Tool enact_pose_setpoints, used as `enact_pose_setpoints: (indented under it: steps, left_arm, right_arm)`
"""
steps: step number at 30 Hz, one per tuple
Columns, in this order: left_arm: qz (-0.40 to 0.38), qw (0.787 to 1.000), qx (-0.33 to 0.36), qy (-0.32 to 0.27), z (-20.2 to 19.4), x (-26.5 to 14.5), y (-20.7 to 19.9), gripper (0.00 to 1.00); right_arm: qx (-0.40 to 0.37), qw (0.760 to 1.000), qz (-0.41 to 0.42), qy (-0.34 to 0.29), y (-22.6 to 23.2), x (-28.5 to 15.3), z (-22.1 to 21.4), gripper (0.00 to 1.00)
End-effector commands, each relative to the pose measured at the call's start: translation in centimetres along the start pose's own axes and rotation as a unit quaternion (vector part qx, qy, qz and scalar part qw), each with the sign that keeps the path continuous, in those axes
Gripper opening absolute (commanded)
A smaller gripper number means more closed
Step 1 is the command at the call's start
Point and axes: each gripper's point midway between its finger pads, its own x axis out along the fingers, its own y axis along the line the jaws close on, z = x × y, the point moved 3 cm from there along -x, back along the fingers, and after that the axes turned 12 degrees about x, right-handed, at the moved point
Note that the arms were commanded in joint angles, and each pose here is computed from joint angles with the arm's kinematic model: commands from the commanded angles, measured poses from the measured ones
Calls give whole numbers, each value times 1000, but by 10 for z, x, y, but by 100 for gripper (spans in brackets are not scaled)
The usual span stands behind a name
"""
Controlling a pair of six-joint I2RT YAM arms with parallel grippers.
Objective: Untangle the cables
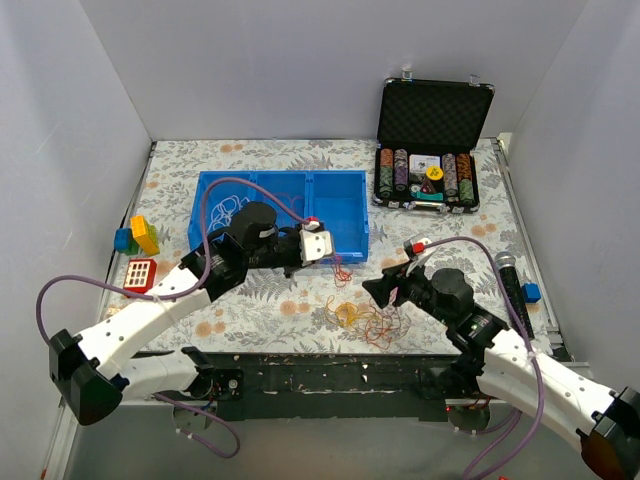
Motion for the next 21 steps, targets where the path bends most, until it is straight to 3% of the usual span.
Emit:
enact_pose_setpoints:
  steps: [1, 5, 8, 13, 17, 21]
  left_arm:
    - [45, 999, 12, -10, 27, -16, 26, 0]
    - [111, 993, 27, -14, 46, -27, 56, 0]
    - [177, 984, 23, 4, 44, -34, 78, 0]
    - [218, 976, 15, 22, 32, -41, 91, 0]
    - [349, 934, -39, 64, 9, -55, 126, 0]
    - [375, 912, -125, 109, -30, -57, 132, 0]
  right_arm:
    - [-24, 998, 46, -21, 26, 8, 30, 75]
    - [-14, 998, 57, 7, 26, 18, 17, 75]
    - [-7, 998, 59, 19, 24, 21, 7, 74]
    - [-7, 997, 70, 16, 27, 23, 7, 71]
    - [-8, 997, 67, 26, 26, 26, 5, 69]
    - [-3, 997, 67, 27, 24, 24, 0, 68]
